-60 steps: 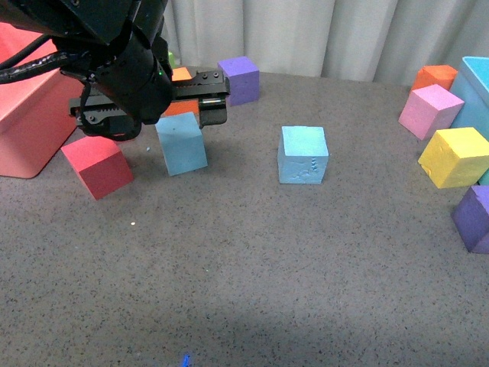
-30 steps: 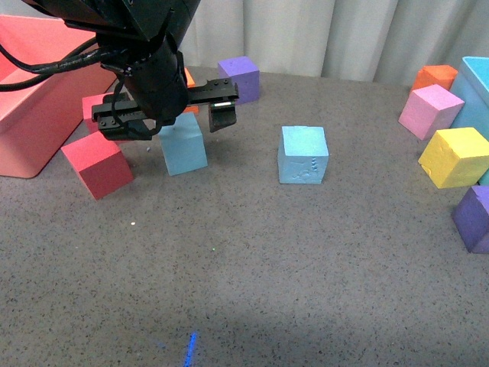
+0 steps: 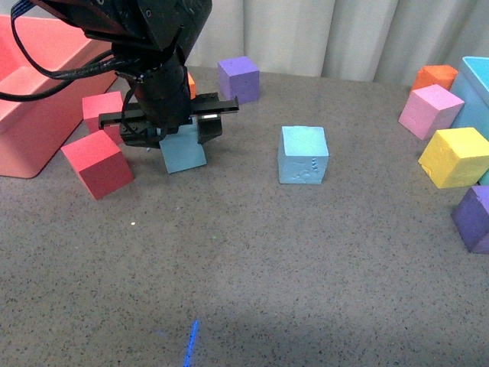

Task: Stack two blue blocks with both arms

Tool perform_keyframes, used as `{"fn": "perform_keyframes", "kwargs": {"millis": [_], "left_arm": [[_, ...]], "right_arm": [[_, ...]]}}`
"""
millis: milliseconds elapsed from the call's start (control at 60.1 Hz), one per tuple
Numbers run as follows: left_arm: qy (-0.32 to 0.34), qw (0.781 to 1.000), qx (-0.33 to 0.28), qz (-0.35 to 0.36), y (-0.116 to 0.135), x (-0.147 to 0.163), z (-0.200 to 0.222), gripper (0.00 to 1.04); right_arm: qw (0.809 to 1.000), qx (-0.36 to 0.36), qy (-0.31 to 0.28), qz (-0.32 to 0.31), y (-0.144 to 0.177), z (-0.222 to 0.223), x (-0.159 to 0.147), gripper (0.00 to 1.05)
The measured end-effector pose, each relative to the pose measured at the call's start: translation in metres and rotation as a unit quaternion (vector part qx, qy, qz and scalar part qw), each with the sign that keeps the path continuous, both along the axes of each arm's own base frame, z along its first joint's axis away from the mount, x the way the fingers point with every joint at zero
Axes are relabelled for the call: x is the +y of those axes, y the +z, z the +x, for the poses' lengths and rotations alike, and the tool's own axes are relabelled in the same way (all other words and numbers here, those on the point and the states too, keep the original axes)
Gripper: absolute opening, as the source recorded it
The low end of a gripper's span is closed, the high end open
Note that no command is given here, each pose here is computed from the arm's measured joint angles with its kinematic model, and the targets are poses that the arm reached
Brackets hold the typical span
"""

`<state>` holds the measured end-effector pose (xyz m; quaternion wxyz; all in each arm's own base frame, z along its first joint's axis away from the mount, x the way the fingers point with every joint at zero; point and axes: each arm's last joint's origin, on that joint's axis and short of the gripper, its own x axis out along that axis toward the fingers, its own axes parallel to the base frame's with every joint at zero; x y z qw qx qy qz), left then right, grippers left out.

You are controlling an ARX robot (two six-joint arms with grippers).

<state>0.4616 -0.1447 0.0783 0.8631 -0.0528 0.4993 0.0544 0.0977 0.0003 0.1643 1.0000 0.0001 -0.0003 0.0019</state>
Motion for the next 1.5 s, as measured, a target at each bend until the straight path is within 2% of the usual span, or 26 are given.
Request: {"fn": "perform_keyframes", "kwargs": {"millis": [183, 333, 399, 549, 715, 998, 1497], "left_arm": [[-0.020, 1.000, -0.001, -0.007, 0.012, -0.010, -0.009, 0.49], [-0.057, 0.998, -0.039, -0.010, 0.047, -0.034, -0.025, 0.48], [-0.084, 0.994, -0.064, -0.016, 0.070, -0.054, -0.036, 0.48], [-0.118, 0.990, -0.076, -0.021, 0.087, -0.085, -0.052, 0.47], [-0.143, 0.988, -0.065, -0.007, 0.085, -0.115, -0.062, 0.47], [-0.152, 0.987, -0.057, 0.005, 0.077, -0.153, -0.052, 0.47], [-0.152, 0.987, -0.045, 0.028, 0.061, -0.161, -0.039, 0.47]], "right_arm": [[1.000, 0.000, 0.000, 0.000, 0.000, 0.000, 0.000, 0.95], [1.000, 0.000, 0.000, 0.000, 0.000, 0.000, 0.000, 0.95], [1.000, 0.000, 0.000, 0.000, 0.000, 0.000, 0.000, 0.95], [1.000, 0.000, 0.000, 0.000, 0.000, 0.000, 0.000, 0.95], [1.000, 0.000, 0.000, 0.000, 0.000, 0.000, 0.000, 0.95], [1.000, 0.000, 0.000, 0.000, 0.000, 0.000, 0.000, 0.95], [1.000, 0.000, 0.000, 0.000, 0.000, 0.000, 0.000, 0.95]]}}
